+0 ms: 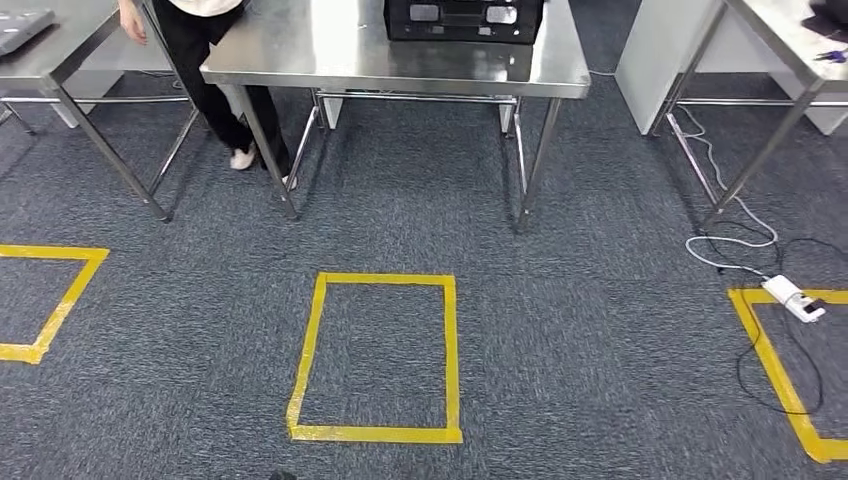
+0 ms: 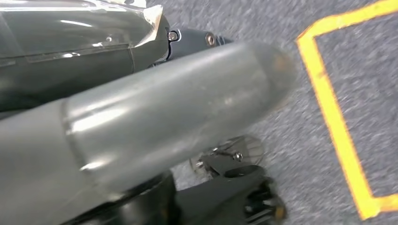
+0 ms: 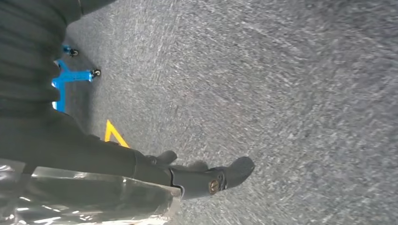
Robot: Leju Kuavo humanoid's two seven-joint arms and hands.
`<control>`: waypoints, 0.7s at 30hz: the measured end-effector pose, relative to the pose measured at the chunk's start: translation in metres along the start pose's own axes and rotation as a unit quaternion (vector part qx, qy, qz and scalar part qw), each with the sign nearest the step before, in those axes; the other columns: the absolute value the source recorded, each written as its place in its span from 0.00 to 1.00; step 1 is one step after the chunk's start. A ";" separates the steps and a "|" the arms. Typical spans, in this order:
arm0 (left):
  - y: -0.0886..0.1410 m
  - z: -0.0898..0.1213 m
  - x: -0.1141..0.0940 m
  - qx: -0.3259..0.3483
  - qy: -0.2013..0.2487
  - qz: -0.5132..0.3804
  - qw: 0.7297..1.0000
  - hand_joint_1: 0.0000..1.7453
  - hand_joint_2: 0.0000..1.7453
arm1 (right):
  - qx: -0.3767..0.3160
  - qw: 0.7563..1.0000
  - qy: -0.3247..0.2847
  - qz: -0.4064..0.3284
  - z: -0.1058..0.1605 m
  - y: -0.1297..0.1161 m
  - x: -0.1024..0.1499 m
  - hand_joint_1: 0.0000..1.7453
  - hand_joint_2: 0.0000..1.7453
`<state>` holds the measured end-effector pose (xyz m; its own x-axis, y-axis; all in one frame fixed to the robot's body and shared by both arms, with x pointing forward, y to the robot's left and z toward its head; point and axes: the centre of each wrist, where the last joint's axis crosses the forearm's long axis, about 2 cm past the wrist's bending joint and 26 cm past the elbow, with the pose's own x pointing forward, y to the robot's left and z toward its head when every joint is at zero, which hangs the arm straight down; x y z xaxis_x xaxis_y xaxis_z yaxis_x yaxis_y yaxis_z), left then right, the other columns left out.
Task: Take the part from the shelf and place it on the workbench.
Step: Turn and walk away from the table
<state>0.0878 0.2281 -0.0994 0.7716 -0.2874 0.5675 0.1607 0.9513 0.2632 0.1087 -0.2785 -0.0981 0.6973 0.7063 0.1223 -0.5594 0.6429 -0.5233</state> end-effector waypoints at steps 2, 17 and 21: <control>0.000 0.000 0.000 0.000 0.000 0.000 1.000 0.00 0.00 | 0.001 1.000 0.000 0.000 0.000 0.001 0.000 0.00 1.00; -0.002 -0.003 0.009 -0.010 -0.007 -0.006 1.000 0.00 0.00 | 0.004 1.000 0.012 -0.010 0.001 0.005 -0.010 0.00 1.00; -0.003 -0.003 0.010 -0.012 -0.008 -0.009 1.000 0.00 0.00 | 0.002 1.000 0.016 -0.013 0.001 0.003 -0.013 0.00 1.00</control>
<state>0.0965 0.2225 -0.0969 0.7587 -0.3053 0.5754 0.1890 0.9486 0.2540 0.0977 -0.2856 -0.1008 0.7259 0.6793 0.1081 -0.5428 0.6622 -0.5165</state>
